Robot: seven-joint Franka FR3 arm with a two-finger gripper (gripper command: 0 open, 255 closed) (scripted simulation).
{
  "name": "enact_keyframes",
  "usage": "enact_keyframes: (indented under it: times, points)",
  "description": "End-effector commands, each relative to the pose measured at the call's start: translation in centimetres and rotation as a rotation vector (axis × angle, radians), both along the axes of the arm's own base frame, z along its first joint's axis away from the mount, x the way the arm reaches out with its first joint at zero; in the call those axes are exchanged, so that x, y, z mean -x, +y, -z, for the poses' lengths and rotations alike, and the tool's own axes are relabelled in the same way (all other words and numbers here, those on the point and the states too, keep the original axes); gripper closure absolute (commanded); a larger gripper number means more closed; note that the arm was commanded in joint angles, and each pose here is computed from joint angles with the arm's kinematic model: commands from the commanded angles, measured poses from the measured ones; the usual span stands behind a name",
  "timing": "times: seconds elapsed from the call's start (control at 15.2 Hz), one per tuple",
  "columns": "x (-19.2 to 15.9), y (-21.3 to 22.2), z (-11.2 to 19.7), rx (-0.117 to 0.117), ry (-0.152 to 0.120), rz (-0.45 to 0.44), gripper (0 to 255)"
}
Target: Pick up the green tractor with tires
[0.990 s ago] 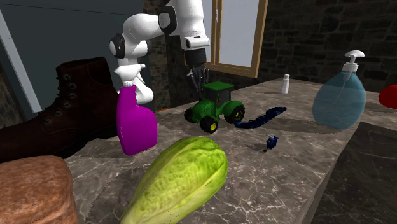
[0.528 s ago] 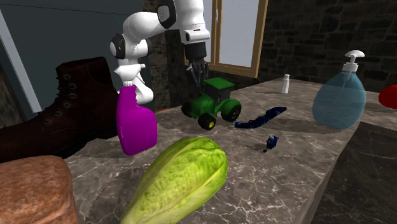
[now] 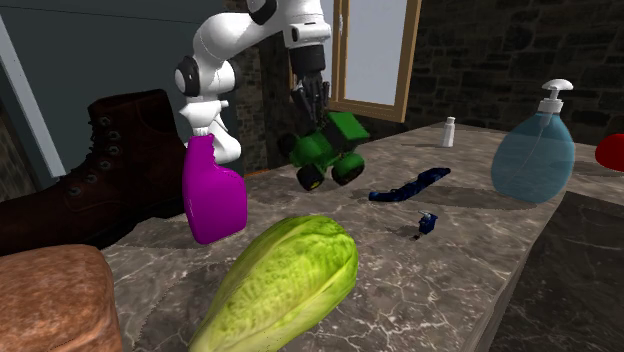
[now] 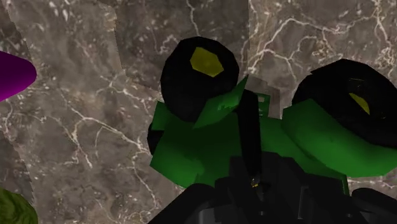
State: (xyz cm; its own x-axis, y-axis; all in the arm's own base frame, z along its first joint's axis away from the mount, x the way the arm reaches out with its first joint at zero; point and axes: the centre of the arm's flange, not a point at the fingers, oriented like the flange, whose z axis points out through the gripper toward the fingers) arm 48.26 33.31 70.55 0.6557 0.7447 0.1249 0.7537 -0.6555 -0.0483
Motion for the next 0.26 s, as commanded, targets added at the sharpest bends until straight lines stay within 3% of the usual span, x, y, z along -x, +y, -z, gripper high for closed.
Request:
enact_keyframes:
  times: [0.0,0.2]
  points:
    - [0.00,-0.07,-1.31,-0.002,-0.003,0.000,255]
    - [0.00,-0.08,-1.91,-0.002,-0.003,0.000,255]
